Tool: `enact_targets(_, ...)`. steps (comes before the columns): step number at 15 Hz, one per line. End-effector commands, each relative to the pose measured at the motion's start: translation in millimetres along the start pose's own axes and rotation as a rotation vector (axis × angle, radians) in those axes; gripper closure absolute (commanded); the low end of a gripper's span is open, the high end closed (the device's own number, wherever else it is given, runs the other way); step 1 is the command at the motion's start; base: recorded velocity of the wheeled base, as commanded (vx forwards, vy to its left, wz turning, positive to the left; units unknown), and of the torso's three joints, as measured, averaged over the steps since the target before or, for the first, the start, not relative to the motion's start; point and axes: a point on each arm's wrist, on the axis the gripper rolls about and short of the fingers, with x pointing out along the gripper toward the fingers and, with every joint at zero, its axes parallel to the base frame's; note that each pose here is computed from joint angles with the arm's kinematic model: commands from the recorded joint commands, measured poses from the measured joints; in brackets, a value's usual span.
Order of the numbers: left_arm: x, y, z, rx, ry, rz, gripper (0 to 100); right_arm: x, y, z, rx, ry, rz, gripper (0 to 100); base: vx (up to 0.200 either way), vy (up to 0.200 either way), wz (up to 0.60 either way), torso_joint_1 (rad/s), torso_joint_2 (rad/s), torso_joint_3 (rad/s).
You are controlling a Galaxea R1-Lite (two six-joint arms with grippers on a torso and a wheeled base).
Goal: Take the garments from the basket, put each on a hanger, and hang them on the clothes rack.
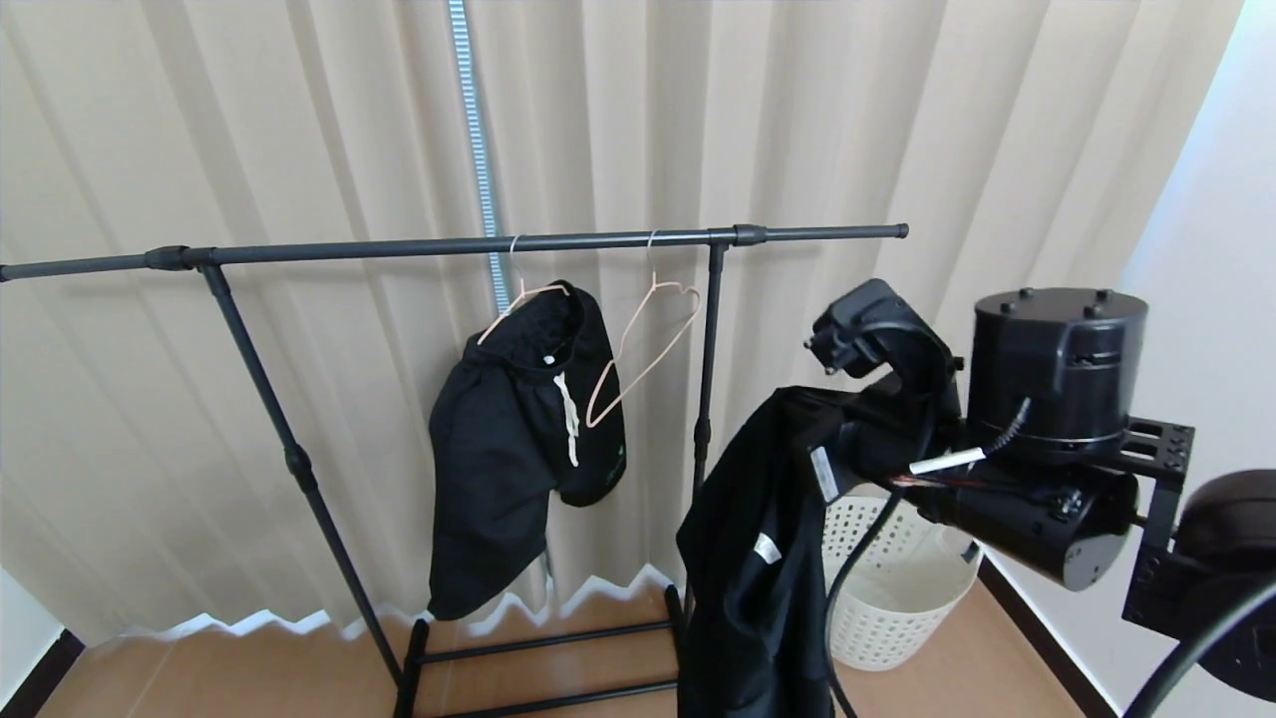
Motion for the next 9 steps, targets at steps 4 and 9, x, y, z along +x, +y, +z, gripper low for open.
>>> enact_targets(4,120,-63.7,104,-0.204,0.405,-0.249,0,55,29.6,45.1,0.215,0.003,-0.024,100,0.000,0.000,0.00,0.000,0.00,0.000)
enact_targets(9,191,-88.7,113,-0.424,0.664,-0.086,0,68,60.9,45.1,0.386,-0.001,-0.040,100,0.000,0.000,0.00,0.000,0.00,0.000)
